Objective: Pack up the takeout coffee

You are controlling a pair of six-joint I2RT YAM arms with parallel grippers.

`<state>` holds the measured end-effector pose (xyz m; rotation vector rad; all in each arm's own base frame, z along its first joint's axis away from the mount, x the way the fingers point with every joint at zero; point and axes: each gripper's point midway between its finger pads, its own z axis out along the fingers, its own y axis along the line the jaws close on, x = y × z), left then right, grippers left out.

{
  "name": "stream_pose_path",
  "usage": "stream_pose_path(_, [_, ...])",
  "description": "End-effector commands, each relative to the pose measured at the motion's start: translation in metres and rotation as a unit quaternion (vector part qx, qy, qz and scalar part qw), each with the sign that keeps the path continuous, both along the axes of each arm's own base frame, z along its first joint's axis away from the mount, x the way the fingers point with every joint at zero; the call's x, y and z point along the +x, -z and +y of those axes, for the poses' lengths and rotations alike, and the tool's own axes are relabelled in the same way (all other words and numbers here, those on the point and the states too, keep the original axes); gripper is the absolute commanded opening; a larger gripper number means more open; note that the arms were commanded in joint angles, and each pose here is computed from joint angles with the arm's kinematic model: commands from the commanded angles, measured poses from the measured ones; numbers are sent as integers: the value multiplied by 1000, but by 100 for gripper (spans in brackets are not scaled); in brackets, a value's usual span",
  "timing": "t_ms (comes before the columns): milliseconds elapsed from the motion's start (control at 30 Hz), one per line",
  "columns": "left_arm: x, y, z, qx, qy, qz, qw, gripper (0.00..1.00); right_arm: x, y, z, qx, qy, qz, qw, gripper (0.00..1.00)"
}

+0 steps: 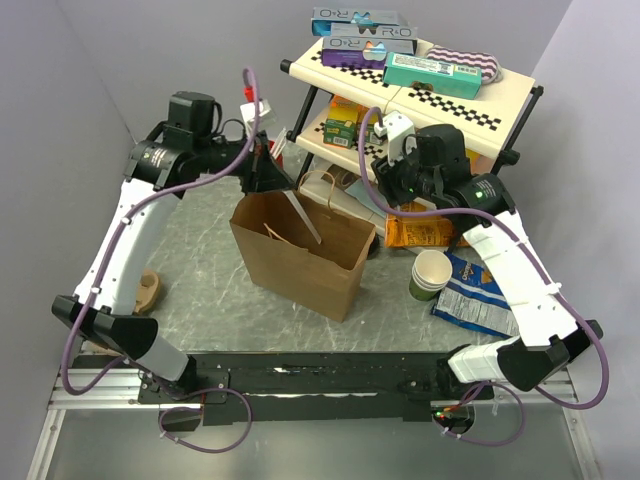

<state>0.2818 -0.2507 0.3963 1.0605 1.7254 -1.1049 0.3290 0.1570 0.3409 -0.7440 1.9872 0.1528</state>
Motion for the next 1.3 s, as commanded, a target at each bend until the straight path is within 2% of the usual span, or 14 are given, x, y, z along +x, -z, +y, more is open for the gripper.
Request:
stream_pose_path(0, [-16,0,-9,53,33,-67,996,1,-1,-16,-5,15,6,-25,1000,52])
stream_pose_path(167, [-18,5,-21,110,43,-127,985,1,-1,-16,-5,14,6,-25,1000,52])
stream_pose_path(267, [-15,13,-22,146,44,-140,978,1,-2,-16,-7,14,7,-26,1000,53])
stream_pose_path(433, [-17,26,-27,166,51,-124,977,1,-3,-12,-9,13,9,-22,1000,53])
stream_pose_path(700, [-11,37,-15,206,18,-122,971,1,-3,-12,-9,15,10,-22,1000,53])
stream_pose_path(933, [-15,41,-22,190,25,-105,976,2,-1,-12,-7,16,6,-18,1000,54])
stream_pose_path(967, [-16,41,-24,185,27,-99,977,10,-1,-12,-7,17,6,-18,1000,54])
stream_pose_path(1033, [-19,40,-29,175,36,-92,980,17,-2,-12,-7,17,6,-18,1000,54])
stream_pose_path(1100, [-22,40,-33,171,45,-87,980,41,-3,-12,-7,17,5,-18,1000,54])
stream_pose_path(1133, [-22,35,-34,167,44,-90,981,56,-3,-12,-8,17,5,-19,1000,54])
stream_pose_path(1267, [-6,21,-28,174,-2,-126,977,80,-6,-13,-10,15,6,-21,1000,54])
